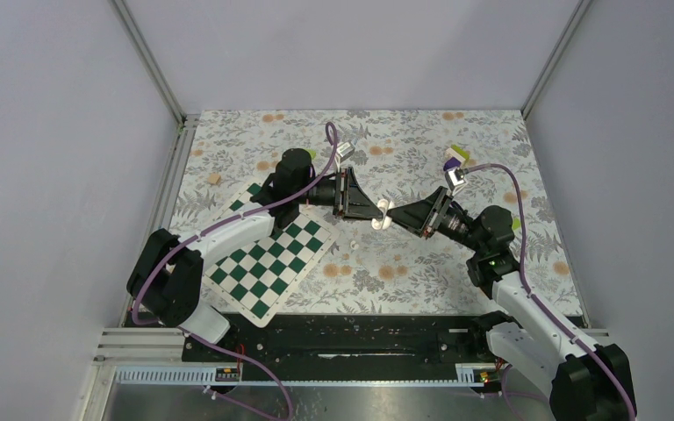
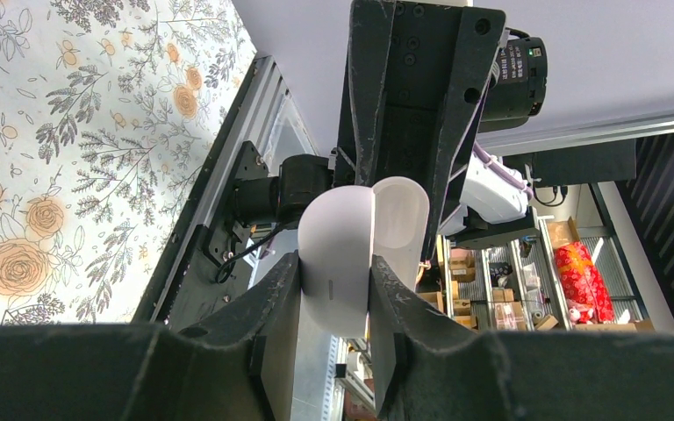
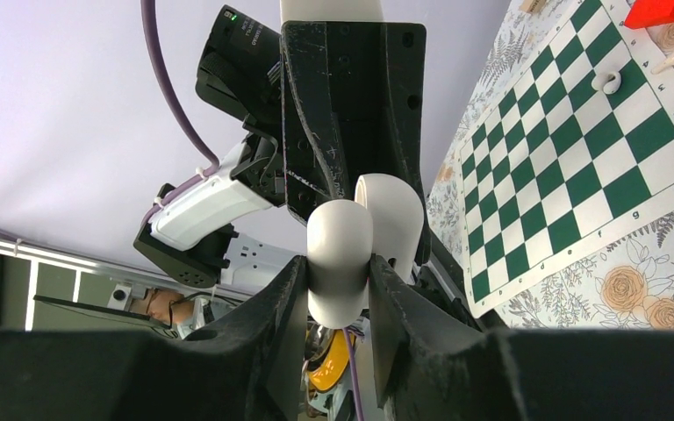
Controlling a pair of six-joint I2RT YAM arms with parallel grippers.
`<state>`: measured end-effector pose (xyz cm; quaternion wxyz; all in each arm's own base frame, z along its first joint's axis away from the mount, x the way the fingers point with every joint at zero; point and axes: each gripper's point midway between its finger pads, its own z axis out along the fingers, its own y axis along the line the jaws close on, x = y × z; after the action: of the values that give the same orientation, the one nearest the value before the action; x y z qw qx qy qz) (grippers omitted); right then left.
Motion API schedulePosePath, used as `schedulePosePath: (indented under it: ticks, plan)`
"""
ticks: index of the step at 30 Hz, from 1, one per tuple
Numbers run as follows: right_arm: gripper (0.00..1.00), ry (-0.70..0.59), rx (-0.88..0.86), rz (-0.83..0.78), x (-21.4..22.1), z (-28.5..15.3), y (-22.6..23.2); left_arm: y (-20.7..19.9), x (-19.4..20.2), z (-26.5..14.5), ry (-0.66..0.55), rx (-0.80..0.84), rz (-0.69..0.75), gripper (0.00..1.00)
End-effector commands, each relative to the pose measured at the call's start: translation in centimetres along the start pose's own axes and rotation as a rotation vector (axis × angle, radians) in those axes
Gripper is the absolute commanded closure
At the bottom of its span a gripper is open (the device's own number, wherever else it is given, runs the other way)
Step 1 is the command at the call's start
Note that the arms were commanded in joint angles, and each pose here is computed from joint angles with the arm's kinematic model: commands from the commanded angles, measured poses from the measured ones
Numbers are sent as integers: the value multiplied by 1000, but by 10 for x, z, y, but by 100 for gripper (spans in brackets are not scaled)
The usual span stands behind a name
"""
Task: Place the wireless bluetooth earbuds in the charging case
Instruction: Pass from the left arm to the right, then pick up the left earbud from the center of the board.
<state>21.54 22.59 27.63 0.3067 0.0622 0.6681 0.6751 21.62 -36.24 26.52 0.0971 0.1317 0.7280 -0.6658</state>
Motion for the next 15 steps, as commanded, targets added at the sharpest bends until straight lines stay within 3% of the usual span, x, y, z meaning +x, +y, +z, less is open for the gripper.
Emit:
schedulePosePath:
  ticks: [1, 3, 6, 15]
  plan:
    - [90, 18, -27, -48, 3, -3, 5, -23, -8, -1, -7, 51, 75, 72]
    - [93, 17, -5, -52, 4, -3, 1, -22, -9, -2, -11, 38, 76, 47]
    - [96, 17, 45, -66, 5, -5, -7, -15, -12, -5, -27, -19, 88, 29]
    - [100, 29, 279, -138, 12, -24, -43, 17, -46, -66, -192, -237, 117, 2]
